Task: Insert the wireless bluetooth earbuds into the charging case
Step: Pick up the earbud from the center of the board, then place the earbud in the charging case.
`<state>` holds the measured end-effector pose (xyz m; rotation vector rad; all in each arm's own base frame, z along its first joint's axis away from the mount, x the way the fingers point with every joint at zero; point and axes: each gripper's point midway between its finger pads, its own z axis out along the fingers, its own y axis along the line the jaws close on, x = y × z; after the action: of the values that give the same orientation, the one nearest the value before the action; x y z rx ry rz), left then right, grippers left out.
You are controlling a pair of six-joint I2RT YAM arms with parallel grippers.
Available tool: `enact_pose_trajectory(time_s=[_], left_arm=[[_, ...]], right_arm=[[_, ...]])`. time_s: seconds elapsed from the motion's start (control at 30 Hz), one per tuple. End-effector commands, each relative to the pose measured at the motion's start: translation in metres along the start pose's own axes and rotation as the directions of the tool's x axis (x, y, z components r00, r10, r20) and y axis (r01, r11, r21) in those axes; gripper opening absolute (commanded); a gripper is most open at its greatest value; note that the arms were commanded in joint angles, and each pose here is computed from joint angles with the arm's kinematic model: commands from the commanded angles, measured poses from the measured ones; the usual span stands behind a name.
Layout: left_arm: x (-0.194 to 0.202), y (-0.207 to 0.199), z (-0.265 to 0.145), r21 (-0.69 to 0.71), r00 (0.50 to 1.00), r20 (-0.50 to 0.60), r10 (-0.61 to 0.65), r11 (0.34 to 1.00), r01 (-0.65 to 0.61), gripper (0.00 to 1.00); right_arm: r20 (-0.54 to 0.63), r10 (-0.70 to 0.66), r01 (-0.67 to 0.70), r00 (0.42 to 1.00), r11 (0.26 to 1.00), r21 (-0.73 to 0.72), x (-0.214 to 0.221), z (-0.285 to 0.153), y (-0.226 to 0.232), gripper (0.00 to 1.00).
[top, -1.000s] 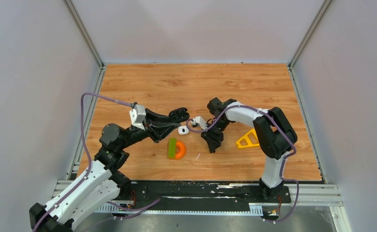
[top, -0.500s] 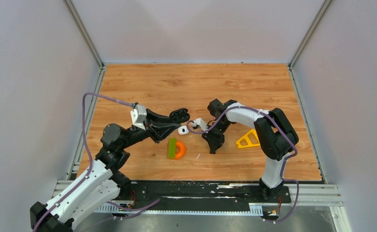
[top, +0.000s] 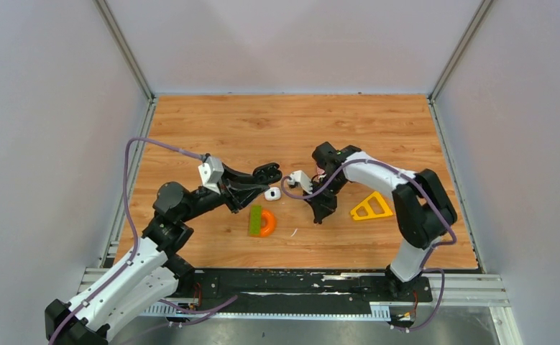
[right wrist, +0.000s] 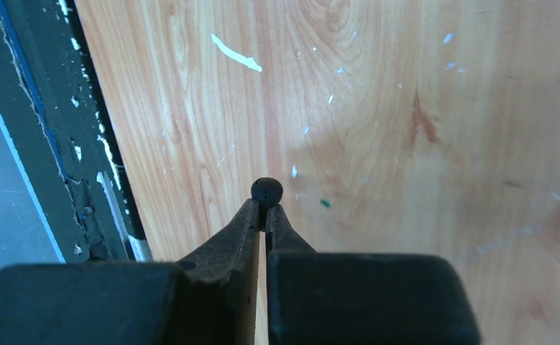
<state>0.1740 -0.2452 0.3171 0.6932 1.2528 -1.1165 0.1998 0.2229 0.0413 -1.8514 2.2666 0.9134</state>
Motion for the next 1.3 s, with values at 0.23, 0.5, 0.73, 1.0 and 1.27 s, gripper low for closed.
enact_pose_trajectory(time_s=[0.23, 0.5, 0.73, 1.0, 1.27], left_arm=[[0.037, 0.047, -0.001, -0.130, 0.959, -0.235, 0.157, 0.973, -0.191, 0.00], [0.074, 0.036, 0.002, 0.000, 0.950, -0.275, 0.150, 0.988, -0.156, 0.00], [0.086, 0.024, 0.004, 0.065, 0.946, -0.294, 0.139, 0.990, -0.126, 0.00], [0.094, 0.012, 0.006, 0.127, 0.944, -0.307, 0.123, 0.988, -0.088, 0.00], [0.095, 0.004, 0.008, 0.163, 0.944, -0.305, 0.125, 0.983, -0.078, 0.00]], right_arm=[[0.058, -0.304, 0.284, 0.951, 0.932, 0.226, -0.021, -0.106, 0.068, 0.00], [0.074, -0.459, 0.442, 0.885, 0.880, 0.172, -0.059, -0.129, 0.123, 0.01], [0.065, -0.559, 0.535, 0.827, 0.817, 0.215, -0.109, -0.140, 0.122, 0.00], [0.013, -0.621, 0.593, 0.783, 0.754, 0.283, -0.141, -0.137, 0.115, 0.00], [0.004, -0.627, 0.591, 0.779, 0.737, 0.327, -0.150, -0.144, 0.109, 0.00]])
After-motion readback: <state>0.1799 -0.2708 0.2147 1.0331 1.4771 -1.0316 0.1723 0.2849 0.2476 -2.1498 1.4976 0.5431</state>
